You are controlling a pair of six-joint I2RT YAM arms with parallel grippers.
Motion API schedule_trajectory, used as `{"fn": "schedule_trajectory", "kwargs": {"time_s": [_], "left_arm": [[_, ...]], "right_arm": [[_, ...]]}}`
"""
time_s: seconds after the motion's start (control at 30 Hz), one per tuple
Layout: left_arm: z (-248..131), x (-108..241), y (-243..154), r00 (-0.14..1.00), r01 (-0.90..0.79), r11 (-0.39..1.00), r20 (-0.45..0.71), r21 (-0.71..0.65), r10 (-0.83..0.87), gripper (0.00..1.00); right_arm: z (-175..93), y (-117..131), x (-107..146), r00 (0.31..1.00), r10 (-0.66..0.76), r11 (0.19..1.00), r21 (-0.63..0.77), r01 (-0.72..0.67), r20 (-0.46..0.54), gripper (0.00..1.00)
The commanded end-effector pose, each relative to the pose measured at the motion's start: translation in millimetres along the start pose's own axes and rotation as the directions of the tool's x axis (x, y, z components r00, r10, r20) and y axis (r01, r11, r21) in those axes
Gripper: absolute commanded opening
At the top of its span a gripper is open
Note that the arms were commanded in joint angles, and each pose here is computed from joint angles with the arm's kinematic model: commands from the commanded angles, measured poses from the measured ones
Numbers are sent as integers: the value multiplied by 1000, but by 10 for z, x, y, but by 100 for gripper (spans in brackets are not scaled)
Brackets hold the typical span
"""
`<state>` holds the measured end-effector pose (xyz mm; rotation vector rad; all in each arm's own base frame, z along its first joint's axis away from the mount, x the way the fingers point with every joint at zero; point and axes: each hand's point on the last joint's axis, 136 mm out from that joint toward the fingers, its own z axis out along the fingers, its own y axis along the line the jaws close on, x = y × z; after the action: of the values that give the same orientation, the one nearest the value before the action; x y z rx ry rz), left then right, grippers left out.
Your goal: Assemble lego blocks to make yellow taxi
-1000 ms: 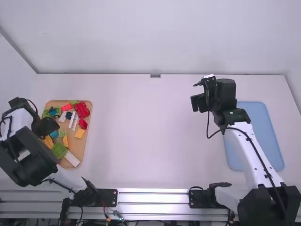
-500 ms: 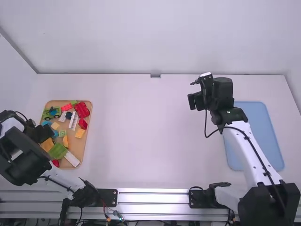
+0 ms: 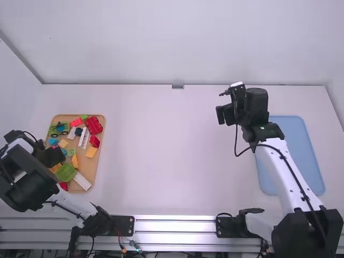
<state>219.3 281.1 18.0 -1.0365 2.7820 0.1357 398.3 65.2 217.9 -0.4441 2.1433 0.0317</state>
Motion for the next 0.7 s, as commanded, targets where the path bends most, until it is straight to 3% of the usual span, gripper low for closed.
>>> {"fn": "schedule_trajectory", "kwargs": {"time_s": [0.0, 0.67], "left_arm": [[37, 6, -55, 999, -41, 999, 3, 24, 41, 92], [414, 51, -7, 999, 3, 1000, -47, 15, -2, 89]], "right_arm": [[-47, -66, -168, 999, 4, 1000, 13, -4, 35, 99], [-44, -15, -183, 999, -5, 1000, 6, 5, 37, 99]]}}
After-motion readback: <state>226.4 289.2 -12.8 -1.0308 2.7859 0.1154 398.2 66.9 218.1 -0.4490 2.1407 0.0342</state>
